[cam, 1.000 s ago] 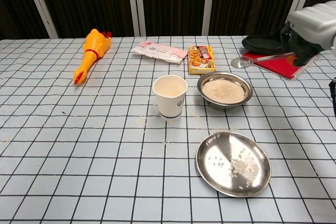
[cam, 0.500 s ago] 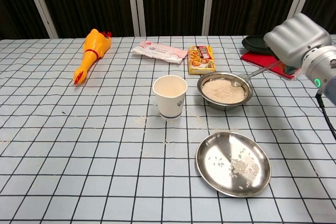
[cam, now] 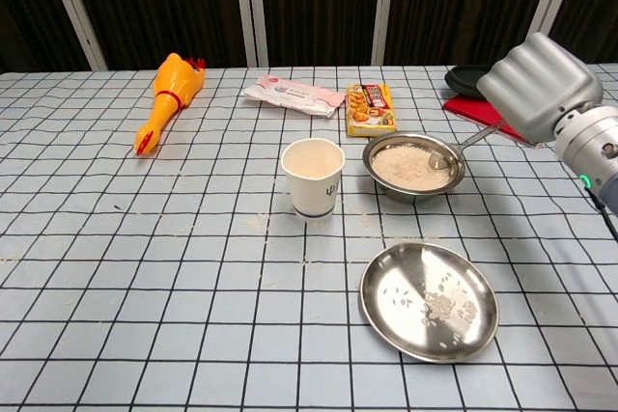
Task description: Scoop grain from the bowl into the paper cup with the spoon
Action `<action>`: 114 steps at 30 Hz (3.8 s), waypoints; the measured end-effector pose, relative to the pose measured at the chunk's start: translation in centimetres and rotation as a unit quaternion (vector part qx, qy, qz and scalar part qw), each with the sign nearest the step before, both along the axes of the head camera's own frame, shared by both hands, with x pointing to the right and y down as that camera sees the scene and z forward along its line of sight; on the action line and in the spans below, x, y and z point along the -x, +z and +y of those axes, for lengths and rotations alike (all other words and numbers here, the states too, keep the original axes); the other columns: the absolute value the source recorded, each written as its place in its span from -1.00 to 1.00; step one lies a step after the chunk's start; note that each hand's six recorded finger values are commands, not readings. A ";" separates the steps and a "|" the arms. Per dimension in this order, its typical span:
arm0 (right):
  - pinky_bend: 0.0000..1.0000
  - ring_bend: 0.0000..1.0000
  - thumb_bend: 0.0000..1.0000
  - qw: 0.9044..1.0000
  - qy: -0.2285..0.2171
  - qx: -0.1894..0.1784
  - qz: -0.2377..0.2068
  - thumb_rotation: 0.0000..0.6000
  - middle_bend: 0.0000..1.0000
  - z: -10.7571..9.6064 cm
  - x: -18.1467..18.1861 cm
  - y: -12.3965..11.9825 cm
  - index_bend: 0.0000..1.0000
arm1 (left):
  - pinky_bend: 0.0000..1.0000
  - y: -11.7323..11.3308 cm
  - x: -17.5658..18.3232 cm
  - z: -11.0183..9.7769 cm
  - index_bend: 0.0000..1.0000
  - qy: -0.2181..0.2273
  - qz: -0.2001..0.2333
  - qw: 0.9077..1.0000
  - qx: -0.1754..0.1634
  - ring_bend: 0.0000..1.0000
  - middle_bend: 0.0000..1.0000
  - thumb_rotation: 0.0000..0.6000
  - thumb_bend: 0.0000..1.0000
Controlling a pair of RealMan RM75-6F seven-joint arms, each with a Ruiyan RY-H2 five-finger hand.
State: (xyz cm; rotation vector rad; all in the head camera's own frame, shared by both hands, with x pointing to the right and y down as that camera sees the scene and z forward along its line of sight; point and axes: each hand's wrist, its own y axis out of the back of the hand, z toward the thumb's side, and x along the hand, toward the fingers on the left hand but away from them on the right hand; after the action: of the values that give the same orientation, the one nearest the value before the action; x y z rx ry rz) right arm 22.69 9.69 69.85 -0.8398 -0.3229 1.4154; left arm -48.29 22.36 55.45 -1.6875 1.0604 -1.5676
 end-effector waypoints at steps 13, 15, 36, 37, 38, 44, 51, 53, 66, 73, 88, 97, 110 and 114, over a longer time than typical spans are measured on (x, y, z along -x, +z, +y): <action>1.00 1.00 0.42 0.999 -0.018 -0.023 -0.015 1.00 0.85 -0.4 2.8 -0.6 0.29 | -1.00 0.0 0.1 -0.1 -1.00 -0.003 0.003 1.000 0.001 -1.00 -1.00 1.00 -1.00; 1.00 1.00 0.42 0.999 -0.019 -0.026 -0.011 1.00 0.85 -0.6 2.8 -0.6 0.29 | -1.00 0.0 0.1 -0.1 -1.00 -0.004 0.004 1.000 0.002 -1.00 -1.00 1.00 -1.00; 1.00 1.00 0.43 0.998 -0.051 -0.017 0.026 1.00 0.85 0.7 2.4 1.3 0.30 | -1.00 0.0 -0.1 -0.1 -1.00 -0.003 0.007 1.000 0.004 -1.00 -1.00 1.00 -1.00; 1.00 1.00 0.43 0.998 -0.051 -0.012 0.021 1.00 0.85 0.8 2.7 1.4 0.30 | -1.00 0.0 -0.1 -0.1 -1.00 -0.003 0.008 1.000 0.004 -1.00 -1.00 1.00 -1.00; 1.00 1.00 0.43 0.999 -0.048 -0.008 0.016 1.00 0.85 1.0 2.8 1.5 0.30 | -1.00 -0.1 0.0 -0.1 -1.00 -0.003 0.008 1.000 0.004 -1.00 -1.00 1.00 -1.00; 1.00 1.00 0.44 0.999 -0.011 0.026 -0.026 1.00 0.85 1.7 3.6 2.0 0.30 | -1.00 -0.1 0.0 -0.1 -1.00 -0.005 0.009 1.000 0.004 -1.00 -1.00 1.00 -1.00; 1.00 1.00 0.44 0.997 0.038 0.044 -0.054 1.00 0.85 1.4 3.3 2.2 0.31 | -1.00 0.0 0.0 -0.1 -1.00 -0.006 0.011 1.000 0.006 -1.00 -1.00 1.00 -1.00; 1.00 1.00 0.44 0.995 0.056 0.048 -0.064 1.00 0.85 1.2 3.1 2.2 0.31 | -1.00 0.0 0.0 -0.1 -1.00 -0.007 0.011 1.000 0.007 -1.00 -1.00 1.00 -1.00; 1.00 1.00 0.45 0.976 0.162 0.084 -0.121 1.00 0.85 0.8 1.8 2.1 0.33 | -1.00 0.1 0.0 -0.1 -1.00 -0.009 0.012 1.000 0.011 -1.00 -1.00 1.00 -1.00; 1.00 1.00 0.45 0.960 0.211 0.107 -0.150 1.00 0.85 0.8 1.2 1.9 0.34 | -1.00 0.1 0.0 -0.1 -1.00 -0.009 0.012 1.000 0.012 -1.00 -1.00 1.00 -1.00; 1.00 1.00 0.46 0.935 0.271 0.139 -0.180 1.00 0.85 0.2 0.8 0.5 0.35 | -1.00 0.1 0.0 -0.1 -1.00 -0.010 0.012 1.000 0.012 -1.00 -1.00 1.00 -1.00; 1.00 1.00 0.49 0.924 0.296 0.159 -0.181 1.00 0.85 -0.1 0.7 -0.4 0.36 | -1.00 0.1 0.0 -0.1 -1.00 -0.010 0.012 1.000 0.012 -1.00 -1.00 1.00 -1.00; 1.00 1.00 0.49 0.910 0.315 0.179 -0.202 1.00 0.85 -0.2 1.3 -1.4 0.37 | -1.00 0.1 0.0 -0.1 -1.00 -0.011 0.012 1.000 0.012 -1.00 -1.00 1.00 -1.00; 1.00 1.00 0.49 0.904 0.321 0.186 -0.210 1.00 0.85 -0.2 1.4 -1.5 0.38 | -1.00 0.1 0.0 -0.1 -1.00 -0.011 0.012 1.000 0.012 -1.00 -1.00 1.00 -1.00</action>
State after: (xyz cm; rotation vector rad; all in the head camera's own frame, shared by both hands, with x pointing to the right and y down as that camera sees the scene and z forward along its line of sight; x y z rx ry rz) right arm 21.27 9.50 68.31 -1.4491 -0.7228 1.9366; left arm -48.30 22.25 55.55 -1.7203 1.0798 -1.5837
